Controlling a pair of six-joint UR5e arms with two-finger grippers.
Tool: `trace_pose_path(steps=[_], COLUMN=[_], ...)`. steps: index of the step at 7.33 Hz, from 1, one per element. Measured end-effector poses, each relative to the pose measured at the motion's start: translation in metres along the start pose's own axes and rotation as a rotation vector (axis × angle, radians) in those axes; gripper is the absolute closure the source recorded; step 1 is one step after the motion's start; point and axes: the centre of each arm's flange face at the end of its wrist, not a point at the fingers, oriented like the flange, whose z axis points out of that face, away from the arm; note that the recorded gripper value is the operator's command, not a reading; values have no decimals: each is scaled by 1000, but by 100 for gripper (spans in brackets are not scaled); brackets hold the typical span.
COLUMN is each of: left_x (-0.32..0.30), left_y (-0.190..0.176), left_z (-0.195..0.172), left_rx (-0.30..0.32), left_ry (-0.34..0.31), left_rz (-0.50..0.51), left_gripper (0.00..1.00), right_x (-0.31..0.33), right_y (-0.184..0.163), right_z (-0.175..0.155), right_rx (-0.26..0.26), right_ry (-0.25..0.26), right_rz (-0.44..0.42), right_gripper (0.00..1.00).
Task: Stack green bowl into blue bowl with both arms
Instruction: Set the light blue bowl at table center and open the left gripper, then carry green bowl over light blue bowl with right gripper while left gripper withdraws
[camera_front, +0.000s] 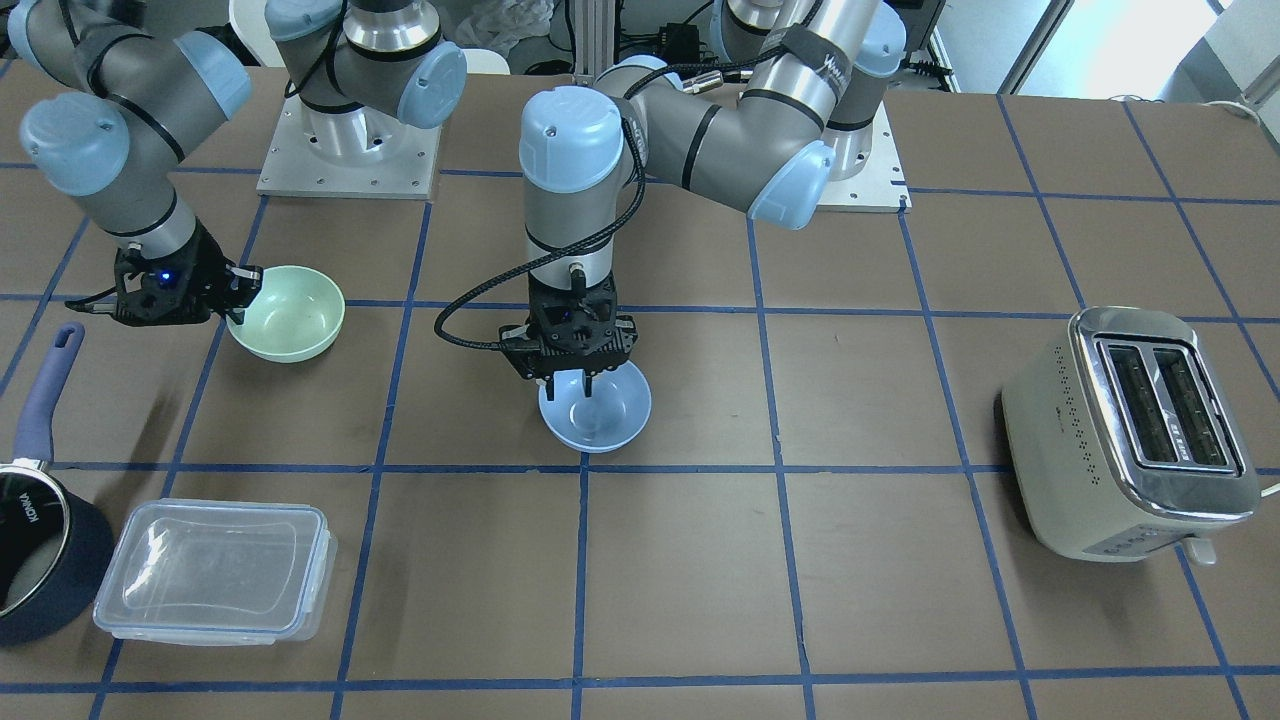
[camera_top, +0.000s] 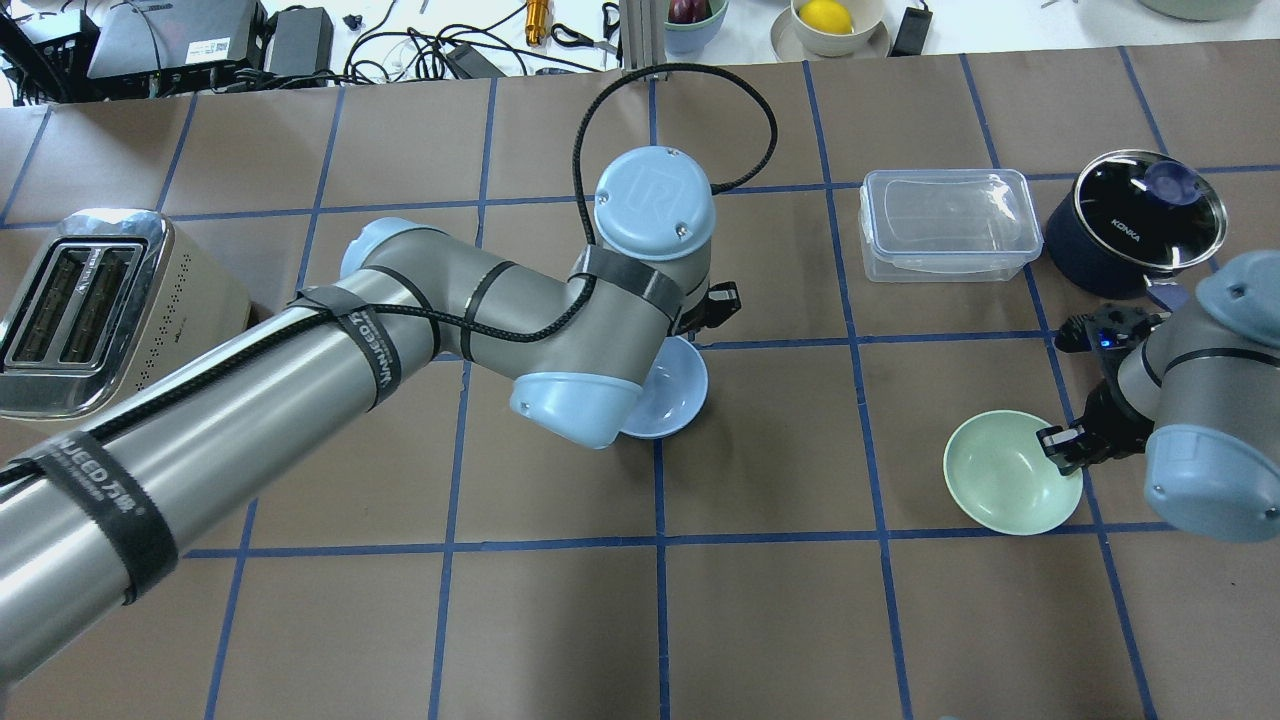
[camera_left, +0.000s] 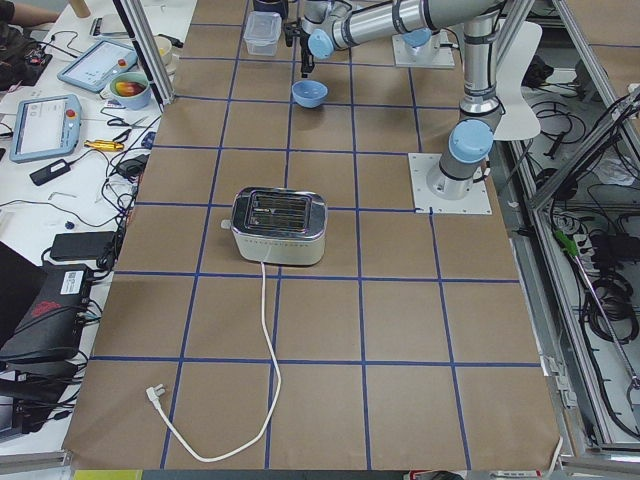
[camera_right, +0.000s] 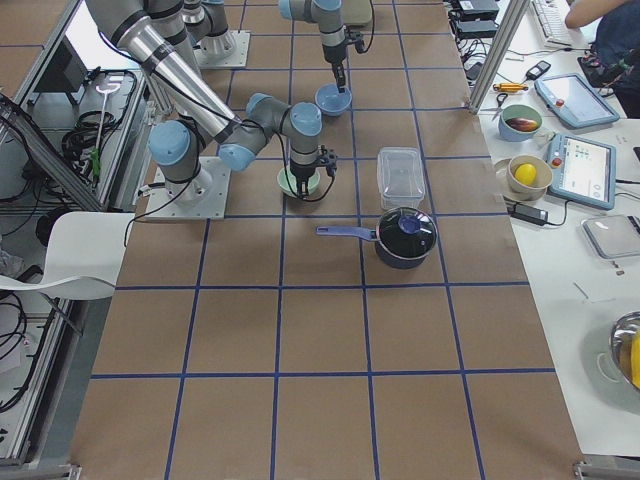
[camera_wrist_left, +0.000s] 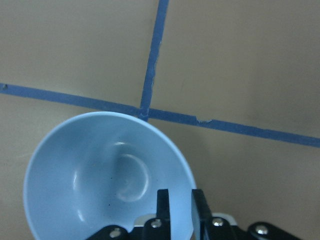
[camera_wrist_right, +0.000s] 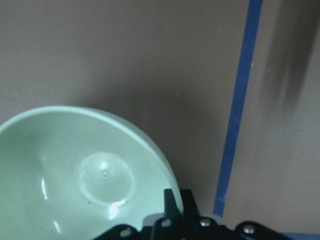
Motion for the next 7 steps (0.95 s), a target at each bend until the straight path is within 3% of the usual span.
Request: trace_pose_path(steps=[1,3,6,7], left_x=[-26,-104,-228,-244], left_y=[-19,-48,-85,-87], left_z=[-24,-81,-182,-210], left_rx=[2,-59,-83,-60], left_ry=[-8,-46,-66,-60], left_rz=[22,128,225,238], left_gripper=[0,0,0,0], right_x=[4,-6,-128,-181], right_y=[-16,-51,-103,-120], right_z=[-23,-60,-89,-94], right_rx=[3,3,8,0], right_ry=[-36,-134,-187,-191], right_rz=[24,97,237,267], right_gripper=[100,100,100,100])
